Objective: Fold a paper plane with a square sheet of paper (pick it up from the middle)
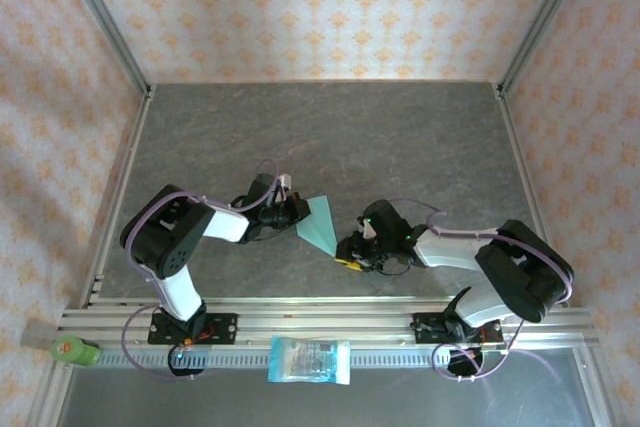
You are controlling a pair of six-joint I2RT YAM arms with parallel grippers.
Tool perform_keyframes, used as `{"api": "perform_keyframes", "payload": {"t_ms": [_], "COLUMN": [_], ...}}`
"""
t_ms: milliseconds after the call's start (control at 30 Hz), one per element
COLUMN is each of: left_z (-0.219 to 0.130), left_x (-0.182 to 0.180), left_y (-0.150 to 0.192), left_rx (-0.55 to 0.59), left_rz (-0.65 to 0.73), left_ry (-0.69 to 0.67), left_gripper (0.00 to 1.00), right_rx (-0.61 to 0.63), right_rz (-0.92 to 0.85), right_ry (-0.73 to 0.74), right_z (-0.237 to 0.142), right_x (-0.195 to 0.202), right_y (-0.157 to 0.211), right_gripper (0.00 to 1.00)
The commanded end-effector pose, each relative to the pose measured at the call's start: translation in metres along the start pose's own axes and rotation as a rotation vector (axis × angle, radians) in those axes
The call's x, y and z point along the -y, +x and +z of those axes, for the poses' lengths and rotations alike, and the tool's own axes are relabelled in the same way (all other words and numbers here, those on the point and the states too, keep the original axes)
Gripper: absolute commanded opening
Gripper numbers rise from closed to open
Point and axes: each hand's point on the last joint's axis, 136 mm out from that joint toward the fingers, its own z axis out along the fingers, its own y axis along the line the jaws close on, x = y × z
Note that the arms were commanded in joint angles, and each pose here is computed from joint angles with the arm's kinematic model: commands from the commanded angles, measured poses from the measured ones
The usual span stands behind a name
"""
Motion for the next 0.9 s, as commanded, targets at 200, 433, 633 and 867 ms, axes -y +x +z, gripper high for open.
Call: {"api": "perform_keyframes", "payload": {"t_ms": [200, 433, 633, 867], "left_z": [0.000, 0.000, 0.000, 0.000], "left_x": [-0.033, -0.031, -0.030, -0.032], "left_y": [0.026, 0.028, 0.028, 0.029], "left_rx": [-0.076, -0.079, -0.077, -0.077], "left_rz": [-0.051, -0.066, -0.070, -0.072], "left_ry": [-0.132, -0.113, -0.110, -0.117], "left_gripper": [0.05, 0.05, 0.05, 0.05], "right_rx": [-0.027, -0.007, 0.018, 0.016], "right_rz": [0.021, 0.019, -0.002, -0.012], "right_ry": [-0.015, -0.064, -0.116, -0.113], "right_z": [0.009, 0.006, -0.001, -0.004], "right_x": [0.001, -0.007, -0.022, -0.022], "right_y": [0.004, 0.001, -0.003, -0.001], "right_gripper": [0.36, 0.37, 0.37, 0.37]}}
